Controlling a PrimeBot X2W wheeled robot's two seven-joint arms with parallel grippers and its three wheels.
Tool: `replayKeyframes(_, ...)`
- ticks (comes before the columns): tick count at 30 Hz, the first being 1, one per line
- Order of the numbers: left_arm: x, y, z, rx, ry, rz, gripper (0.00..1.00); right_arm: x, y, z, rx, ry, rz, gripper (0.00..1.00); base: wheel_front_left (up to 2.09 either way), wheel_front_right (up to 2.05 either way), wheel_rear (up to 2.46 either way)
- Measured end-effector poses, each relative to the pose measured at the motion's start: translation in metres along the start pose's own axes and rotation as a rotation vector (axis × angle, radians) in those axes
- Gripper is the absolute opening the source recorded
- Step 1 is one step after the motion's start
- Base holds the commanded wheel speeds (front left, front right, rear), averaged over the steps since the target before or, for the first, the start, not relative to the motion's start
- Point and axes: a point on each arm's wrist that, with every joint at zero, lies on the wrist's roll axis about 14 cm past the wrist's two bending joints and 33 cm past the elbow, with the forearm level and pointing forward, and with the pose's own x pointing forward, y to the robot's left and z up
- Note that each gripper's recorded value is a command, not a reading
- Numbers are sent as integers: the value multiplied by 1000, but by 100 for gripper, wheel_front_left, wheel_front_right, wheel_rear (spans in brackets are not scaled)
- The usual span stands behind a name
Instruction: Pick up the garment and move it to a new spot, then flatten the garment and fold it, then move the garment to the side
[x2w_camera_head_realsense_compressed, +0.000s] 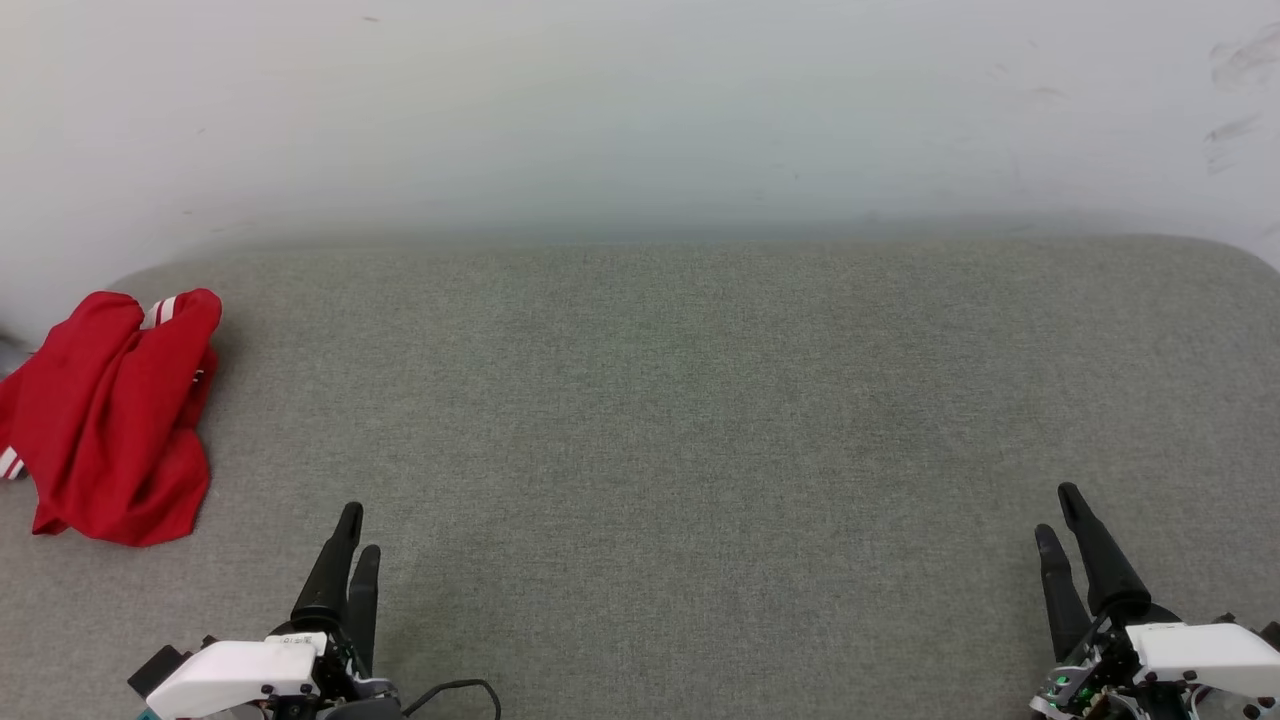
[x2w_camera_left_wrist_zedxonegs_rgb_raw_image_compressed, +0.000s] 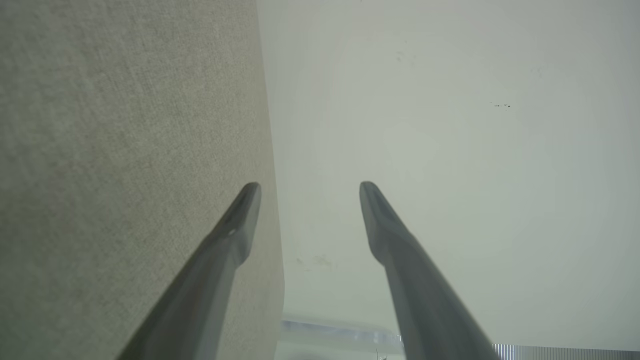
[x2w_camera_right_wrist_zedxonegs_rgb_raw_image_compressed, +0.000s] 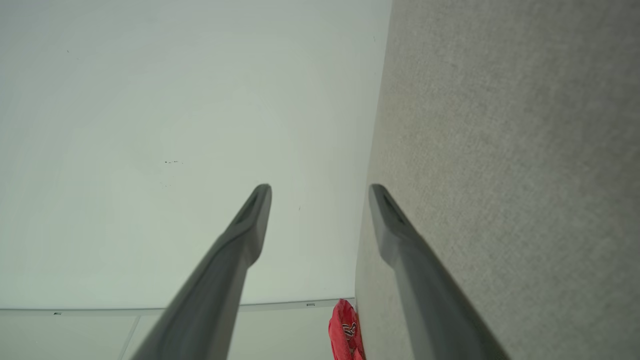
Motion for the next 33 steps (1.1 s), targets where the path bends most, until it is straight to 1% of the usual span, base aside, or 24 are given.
replayKeyframes(8, -2, 2, 2, 20, -27, 6, 100, -2, -2, 2, -31, -27, -7, 100, 0, 0, 0)
replayKeyframes(23, -6, 6, 6, 68, -74, 18, 100, -5, -5, 7, -126, -74, -20, 100, 0, 0, 0)
replayKeyframes(26, -7, 6, 10, 92, -91, 20, 100, -5, -4, 9, -169, -81, -18, 100, 0, 0, 0)
replayKeyframes(28, -8, 8, 18, 126, -115, 27, 100, -5, -2, 11, -200, -90, -11, 100, 0, 0, 0)
replayKeyframes(33, -9, 7, 30, 196, -154, 33, 100, -4, 10, 12, -309, -102, 20, 100, 0, 0, 0)
